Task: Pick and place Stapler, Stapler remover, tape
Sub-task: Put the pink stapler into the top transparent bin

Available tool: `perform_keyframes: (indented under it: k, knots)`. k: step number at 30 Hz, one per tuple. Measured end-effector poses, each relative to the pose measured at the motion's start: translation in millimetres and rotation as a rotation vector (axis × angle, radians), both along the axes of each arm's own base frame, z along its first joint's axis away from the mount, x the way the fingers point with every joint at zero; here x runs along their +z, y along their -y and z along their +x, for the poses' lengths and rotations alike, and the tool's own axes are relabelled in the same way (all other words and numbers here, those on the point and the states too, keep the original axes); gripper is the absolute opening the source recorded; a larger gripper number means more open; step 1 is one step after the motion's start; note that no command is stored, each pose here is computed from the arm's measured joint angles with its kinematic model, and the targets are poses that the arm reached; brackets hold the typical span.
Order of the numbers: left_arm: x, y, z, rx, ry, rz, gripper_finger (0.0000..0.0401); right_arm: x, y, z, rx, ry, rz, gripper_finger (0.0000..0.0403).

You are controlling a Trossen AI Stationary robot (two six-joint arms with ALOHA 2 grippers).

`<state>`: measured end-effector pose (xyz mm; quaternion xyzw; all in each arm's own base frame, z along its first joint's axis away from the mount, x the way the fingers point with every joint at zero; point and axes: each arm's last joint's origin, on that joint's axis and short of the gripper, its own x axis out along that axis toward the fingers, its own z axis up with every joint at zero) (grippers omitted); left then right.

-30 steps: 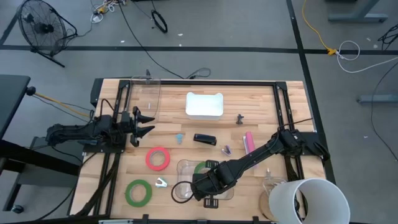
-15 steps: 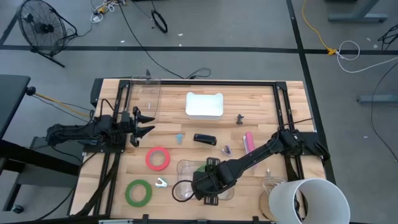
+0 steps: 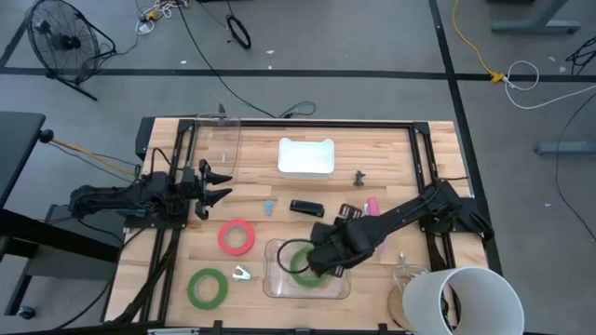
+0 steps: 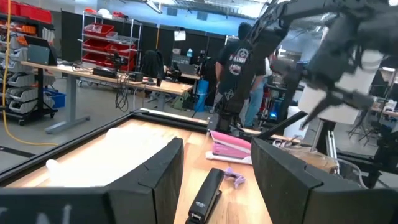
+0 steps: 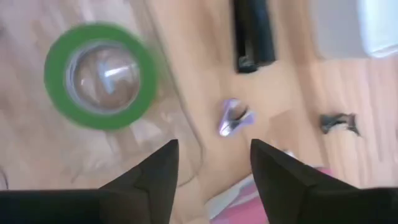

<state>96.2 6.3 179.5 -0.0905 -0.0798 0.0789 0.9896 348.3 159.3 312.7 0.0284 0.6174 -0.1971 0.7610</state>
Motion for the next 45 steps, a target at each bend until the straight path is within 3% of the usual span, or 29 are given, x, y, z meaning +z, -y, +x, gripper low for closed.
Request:
perform_keyframes:
  k: [6,13,19,23,28,35,45]
  knots:
    - [-2,0,0,-0.001,-0.017,-0.001,0.0193,15,14,-22,-0.084,0.064,-0.034,0.0168]
    - [-2,1,0,-0.043,-0.019,-0.028,0.0193,0,60,-69,-0.319,0.014,-0.071,0.0162]
    - [-2,2,1,-0.065,-0.020,-0.026,0.0193,-23,84,-119,-0.506,-0.059,-0.025,0.0162]
    - [-2,2,1,-0.065,-0.020,-0.026,0.0193,-39,87,-136,-0.598,-0.071,0.064,0.0162]
    - [-2,2,1,-0.065,-0.020,-0.026,0.0193,-61,89,-144,-0.671,-0.069,0.112,0.0173]
    - [-2,2,1,-0.065,-0.020,-0.026,0.0193,-79,85,-136,-0.621,-0.023,0.217,0.0230]
    - [-2,2,1,-0.065,-0.019,-0.026,0.0193,-100,86,-138,-0.676,0.007,0.224,0.0300]
